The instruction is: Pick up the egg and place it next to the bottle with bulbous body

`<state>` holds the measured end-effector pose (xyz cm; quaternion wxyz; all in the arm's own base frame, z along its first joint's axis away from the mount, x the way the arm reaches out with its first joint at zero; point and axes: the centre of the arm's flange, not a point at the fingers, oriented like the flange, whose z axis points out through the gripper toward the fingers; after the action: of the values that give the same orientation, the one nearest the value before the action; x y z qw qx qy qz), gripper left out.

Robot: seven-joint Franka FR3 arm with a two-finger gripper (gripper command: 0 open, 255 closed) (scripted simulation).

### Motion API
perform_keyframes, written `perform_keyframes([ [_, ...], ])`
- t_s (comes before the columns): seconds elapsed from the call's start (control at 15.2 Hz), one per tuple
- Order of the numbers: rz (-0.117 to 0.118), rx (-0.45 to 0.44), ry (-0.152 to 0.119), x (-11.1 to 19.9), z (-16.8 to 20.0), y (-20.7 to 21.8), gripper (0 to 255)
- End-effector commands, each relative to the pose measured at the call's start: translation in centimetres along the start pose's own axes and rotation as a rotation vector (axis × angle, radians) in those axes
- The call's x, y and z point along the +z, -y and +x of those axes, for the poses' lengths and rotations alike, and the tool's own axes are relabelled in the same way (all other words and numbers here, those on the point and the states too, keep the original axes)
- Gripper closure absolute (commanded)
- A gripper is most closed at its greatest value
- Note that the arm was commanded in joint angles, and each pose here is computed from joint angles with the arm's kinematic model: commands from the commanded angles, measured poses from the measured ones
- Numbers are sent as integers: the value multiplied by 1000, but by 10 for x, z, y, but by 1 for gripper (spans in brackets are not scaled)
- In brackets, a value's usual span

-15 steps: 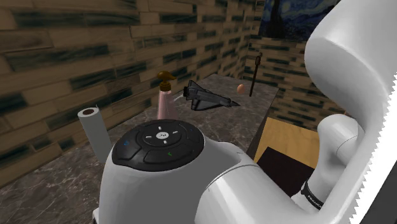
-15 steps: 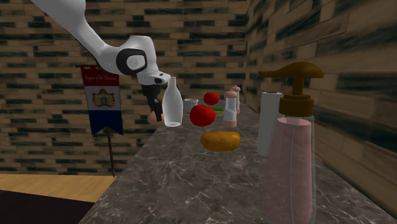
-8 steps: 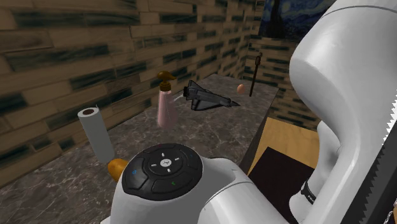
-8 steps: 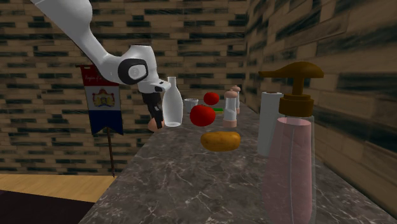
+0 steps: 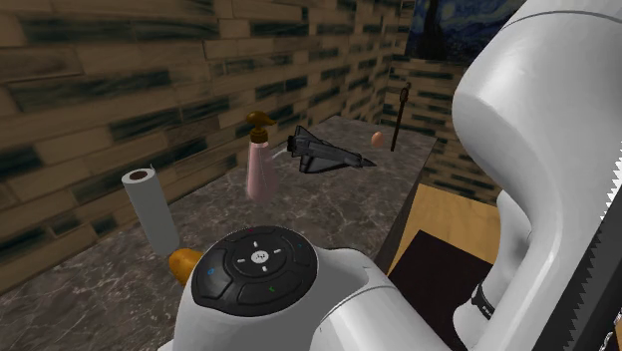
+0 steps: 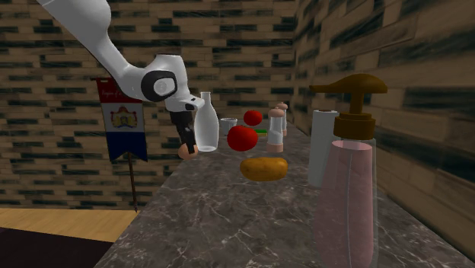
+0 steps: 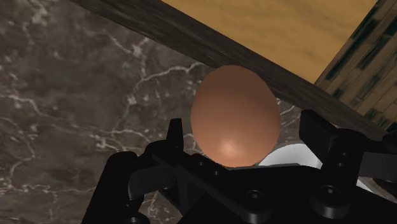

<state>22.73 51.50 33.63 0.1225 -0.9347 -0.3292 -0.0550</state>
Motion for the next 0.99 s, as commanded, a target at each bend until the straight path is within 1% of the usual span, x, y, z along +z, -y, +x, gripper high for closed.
perform_keyframes([
  [0.0,0,0,0,0,0,0,0],
  [0.13,0,0,0,0,0,0,0],
  [0.4,0,0,0,-50,0,0,0],
  [0.92,0,0,0,-50,0,0,0],
])
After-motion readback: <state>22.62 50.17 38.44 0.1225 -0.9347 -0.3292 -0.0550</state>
